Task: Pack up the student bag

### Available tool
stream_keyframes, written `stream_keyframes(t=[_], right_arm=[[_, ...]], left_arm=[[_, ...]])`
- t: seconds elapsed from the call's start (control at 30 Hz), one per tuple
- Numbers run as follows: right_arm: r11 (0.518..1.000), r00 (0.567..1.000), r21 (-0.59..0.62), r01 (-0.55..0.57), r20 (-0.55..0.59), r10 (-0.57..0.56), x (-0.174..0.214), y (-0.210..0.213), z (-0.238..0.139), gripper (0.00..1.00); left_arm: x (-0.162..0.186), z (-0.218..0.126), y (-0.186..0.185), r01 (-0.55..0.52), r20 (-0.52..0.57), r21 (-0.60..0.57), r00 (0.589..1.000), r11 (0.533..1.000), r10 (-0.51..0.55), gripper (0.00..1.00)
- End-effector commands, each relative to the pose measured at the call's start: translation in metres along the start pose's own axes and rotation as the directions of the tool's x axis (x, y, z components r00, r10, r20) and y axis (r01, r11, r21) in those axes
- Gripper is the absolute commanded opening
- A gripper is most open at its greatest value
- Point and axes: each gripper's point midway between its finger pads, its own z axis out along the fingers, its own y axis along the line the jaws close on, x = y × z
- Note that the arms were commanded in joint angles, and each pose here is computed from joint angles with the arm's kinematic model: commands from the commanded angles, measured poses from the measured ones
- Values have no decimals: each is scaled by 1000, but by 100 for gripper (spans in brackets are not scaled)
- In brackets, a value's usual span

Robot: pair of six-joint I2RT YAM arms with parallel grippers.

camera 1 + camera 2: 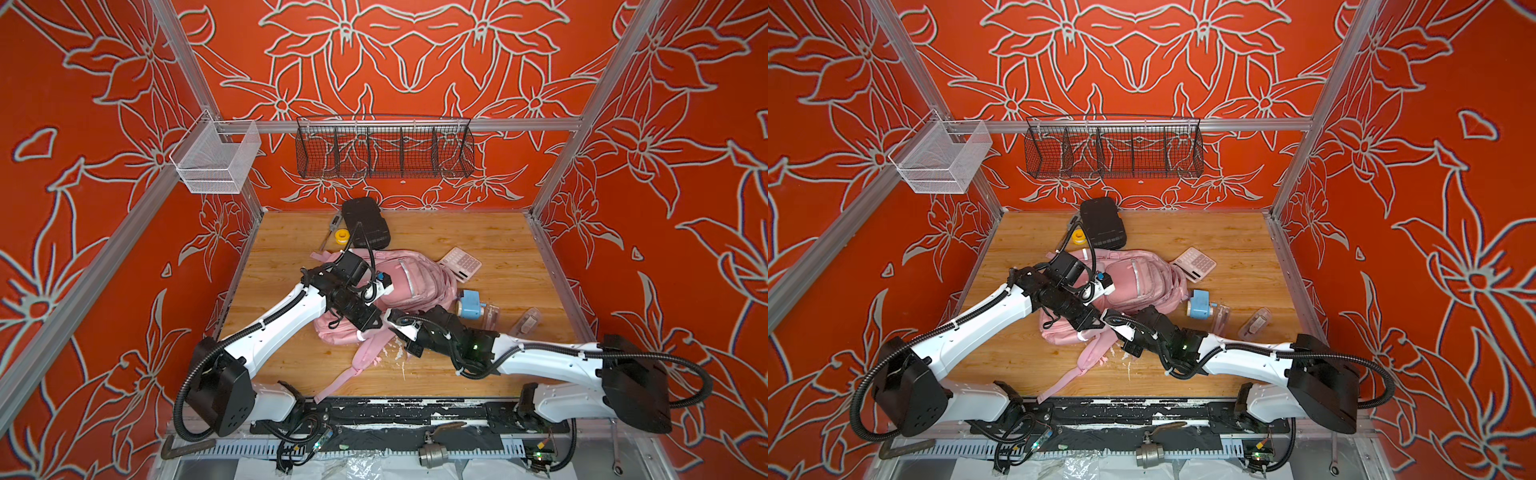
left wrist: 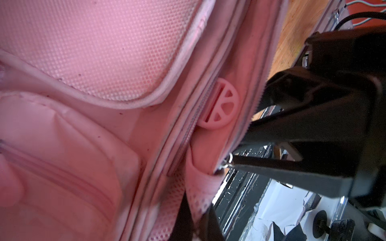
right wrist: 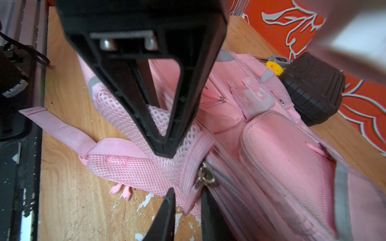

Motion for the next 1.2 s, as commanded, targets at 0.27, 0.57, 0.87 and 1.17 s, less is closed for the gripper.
stream_keyframes(t=[0.27,0.57,0.87,1.17], right_arm=[[995,1000,96,-28,12,27,-18,-19,2,8],[978,996,192,-81,-23,87,-12,-39,-22,0],[929,950,265,-259,-104,295,25,-75,-53,0],[886,909,289,-363,-97,405,54,-111,-75,0]], left_arm=[[-12,-17,-18,-57,86,44,995,997,53,0],[11,-17,10,-2,-12,-115,1000,993,1,0],[29,-26,40,54,-37,-281,997,958,-67,0],[45,-31,52,94,-111,-329,984,940,-137,0]])
